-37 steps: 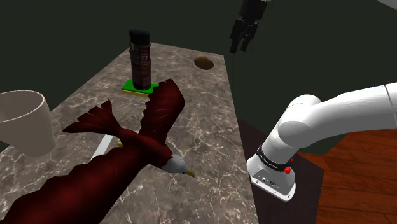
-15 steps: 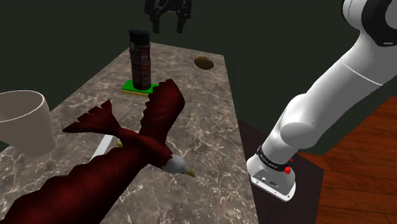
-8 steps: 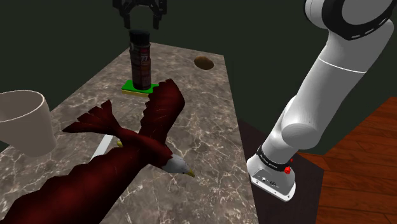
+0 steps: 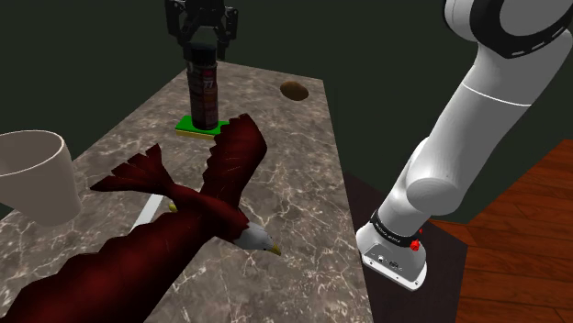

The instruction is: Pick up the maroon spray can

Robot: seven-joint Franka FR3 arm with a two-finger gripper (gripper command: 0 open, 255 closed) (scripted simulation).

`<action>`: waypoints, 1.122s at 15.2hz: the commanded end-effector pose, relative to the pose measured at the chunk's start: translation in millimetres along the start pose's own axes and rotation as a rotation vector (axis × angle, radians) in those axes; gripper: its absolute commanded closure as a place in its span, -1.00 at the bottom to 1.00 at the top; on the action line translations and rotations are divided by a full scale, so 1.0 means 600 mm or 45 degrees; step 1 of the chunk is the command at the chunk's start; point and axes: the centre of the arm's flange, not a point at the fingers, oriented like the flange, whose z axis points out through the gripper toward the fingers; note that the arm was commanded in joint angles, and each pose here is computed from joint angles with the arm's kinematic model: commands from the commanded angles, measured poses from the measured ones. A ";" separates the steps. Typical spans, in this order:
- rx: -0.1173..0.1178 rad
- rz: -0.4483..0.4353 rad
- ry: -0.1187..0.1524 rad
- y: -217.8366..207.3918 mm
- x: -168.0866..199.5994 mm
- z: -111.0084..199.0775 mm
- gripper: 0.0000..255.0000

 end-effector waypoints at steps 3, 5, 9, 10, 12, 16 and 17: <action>0.000 0.000 0.000 0.000 0.000 0.002 1.00; 0.000 0.000 0.000 0.000 0.000 0.002 1.00; 0.000 0.000 0.000 0.000 0.000 0.003 1.00; 0.000 0.000 0.000 0.000 0.000 -0.006 1.00; 0.000 0.000 0.000 -0.002 0.001 -0.024 1.00; 0.000 0.000 0.000 -0.004 0.001 -0.059 1.00; 0.000 0.000 0.000 -0.004 0.001 -0.068 1.00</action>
